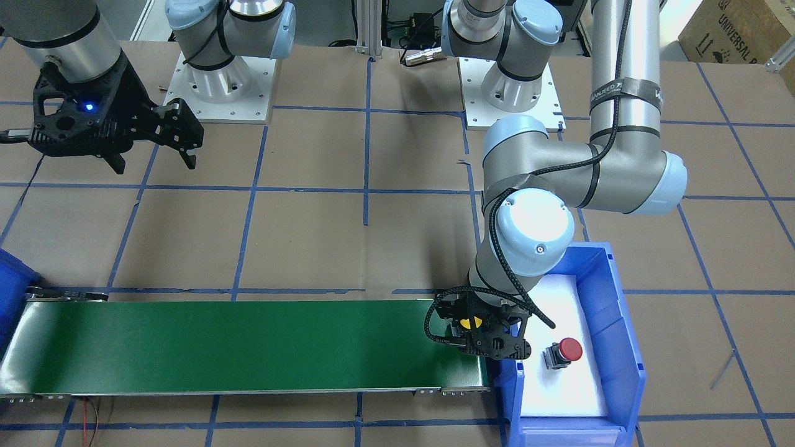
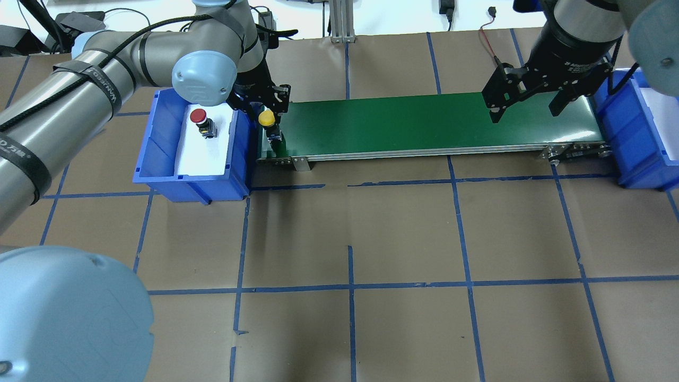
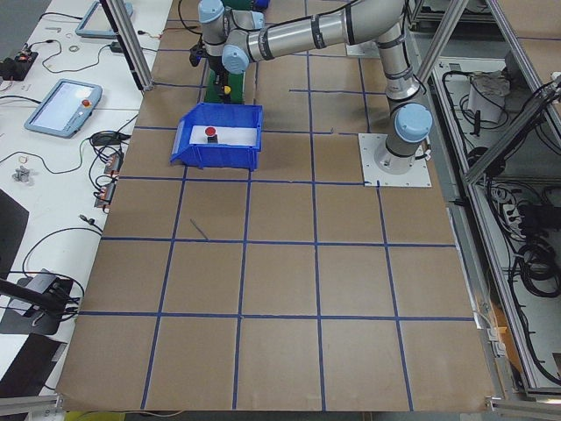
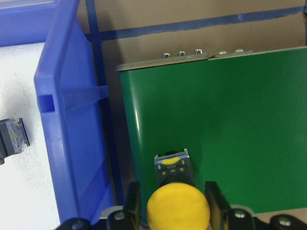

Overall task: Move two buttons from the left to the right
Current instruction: 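Carry the yellow button onto the conveyor and release it, then move the left gripper back over the red button in the bin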

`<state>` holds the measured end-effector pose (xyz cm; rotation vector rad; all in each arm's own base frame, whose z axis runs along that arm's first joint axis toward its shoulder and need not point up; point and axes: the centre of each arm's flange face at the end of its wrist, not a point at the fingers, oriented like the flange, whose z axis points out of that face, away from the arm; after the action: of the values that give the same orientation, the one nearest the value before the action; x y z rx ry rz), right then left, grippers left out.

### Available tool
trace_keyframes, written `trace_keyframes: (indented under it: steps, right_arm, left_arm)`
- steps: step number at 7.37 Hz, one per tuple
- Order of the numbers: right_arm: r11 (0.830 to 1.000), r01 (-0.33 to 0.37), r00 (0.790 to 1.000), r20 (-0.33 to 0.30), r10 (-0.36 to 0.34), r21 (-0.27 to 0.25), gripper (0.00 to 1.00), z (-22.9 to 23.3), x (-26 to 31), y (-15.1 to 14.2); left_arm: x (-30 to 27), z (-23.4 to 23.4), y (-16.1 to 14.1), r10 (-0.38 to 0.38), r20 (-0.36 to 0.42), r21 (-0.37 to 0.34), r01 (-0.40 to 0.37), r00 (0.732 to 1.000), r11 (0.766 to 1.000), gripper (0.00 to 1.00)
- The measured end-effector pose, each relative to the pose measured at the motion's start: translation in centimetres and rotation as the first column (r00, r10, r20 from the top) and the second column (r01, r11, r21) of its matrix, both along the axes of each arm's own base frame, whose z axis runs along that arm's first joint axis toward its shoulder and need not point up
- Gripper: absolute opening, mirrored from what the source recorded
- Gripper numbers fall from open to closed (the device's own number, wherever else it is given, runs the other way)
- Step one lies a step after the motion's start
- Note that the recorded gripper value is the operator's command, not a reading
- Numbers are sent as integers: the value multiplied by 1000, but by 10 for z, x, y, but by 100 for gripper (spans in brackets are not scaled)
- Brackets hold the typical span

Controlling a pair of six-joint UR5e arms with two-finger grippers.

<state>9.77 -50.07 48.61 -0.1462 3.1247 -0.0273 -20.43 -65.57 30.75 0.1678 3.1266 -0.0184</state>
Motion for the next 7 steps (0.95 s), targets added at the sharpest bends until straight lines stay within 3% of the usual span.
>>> trace_keyframes:
  steps: [2,5,7]
  right_arm:
    - [1000,0,1000,0,0,0,100,0,0,0]
    - [1000,0,1000,-1,0,1,100,0,0,0]
    - [1000,0,1000,-1,0,3,100,0,0,1]
  left_arm:
    - [3,45,19,-3,5,-17,3,1000,1000,100]
    - [28,133,90,12,18,33,-12,1000,999,100]
    - [52,155,132,43,20,72,-44,999,996,100]
